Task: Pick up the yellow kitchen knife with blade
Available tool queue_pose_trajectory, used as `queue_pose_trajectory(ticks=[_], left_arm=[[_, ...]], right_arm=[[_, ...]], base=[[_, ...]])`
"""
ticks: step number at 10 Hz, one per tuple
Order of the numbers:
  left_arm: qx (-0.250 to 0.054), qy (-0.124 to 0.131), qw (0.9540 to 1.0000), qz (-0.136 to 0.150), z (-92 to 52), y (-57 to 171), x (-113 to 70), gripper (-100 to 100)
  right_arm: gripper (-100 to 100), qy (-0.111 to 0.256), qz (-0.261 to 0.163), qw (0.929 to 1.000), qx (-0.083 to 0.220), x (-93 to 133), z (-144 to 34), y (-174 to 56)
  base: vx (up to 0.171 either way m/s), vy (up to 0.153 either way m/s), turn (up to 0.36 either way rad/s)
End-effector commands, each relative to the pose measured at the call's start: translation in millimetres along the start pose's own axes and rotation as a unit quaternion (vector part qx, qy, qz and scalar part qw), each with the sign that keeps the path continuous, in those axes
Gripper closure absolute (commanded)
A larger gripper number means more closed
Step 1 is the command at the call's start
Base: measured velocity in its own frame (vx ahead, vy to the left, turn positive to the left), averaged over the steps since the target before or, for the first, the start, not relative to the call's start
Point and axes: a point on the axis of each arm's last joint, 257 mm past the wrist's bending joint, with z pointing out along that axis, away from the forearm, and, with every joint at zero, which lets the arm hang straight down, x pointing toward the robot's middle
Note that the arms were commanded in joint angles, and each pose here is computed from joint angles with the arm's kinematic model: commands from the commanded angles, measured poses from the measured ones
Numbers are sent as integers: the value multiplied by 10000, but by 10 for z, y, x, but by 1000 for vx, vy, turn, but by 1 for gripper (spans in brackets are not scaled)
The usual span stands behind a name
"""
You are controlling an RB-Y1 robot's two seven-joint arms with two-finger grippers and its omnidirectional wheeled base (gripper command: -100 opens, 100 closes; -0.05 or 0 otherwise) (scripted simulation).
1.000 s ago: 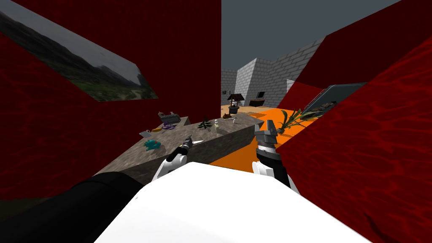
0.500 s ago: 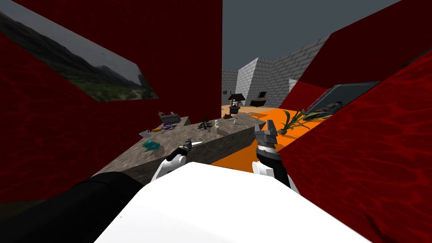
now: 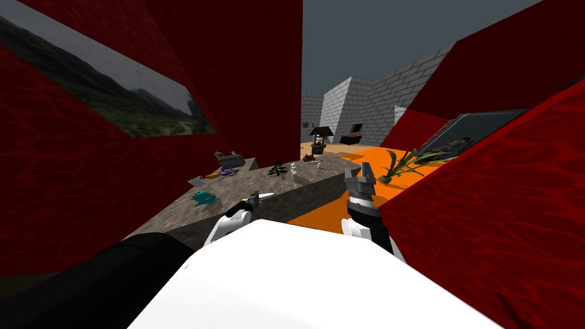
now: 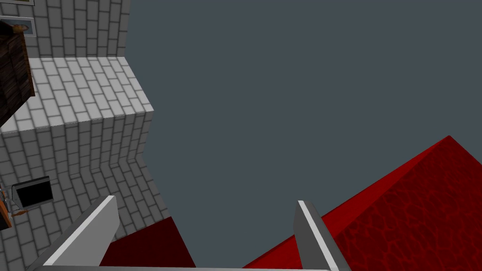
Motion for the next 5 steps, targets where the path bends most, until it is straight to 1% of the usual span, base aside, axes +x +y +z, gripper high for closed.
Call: queue_pose_trajectory(ticks=[1, 3, 4, 5], left_arm=[[-232, -20, 9997, -30, -17, 133, -24, -100], [-428, -33, 9990, -77, -22, 249, -36, -100], [-358, -29, 9993, -62, -26, 213, -31, -100], [-378, -30, 9993, -63, -28, 225, -32, 0]], right_arm=[[0, 0, 0, 10000, 0, 0, 0, 0], [0, 0, 0, 10000, 0, 0, 0, 0], [0, 0, 0, 10000, 0, 0, 0, 0], [0, 0, 0, 10000, 0, 0, 0, 0]], base=[[39, -4, 22], [31, -2, 19], [12, -3, 5], [0, 0, 0]])
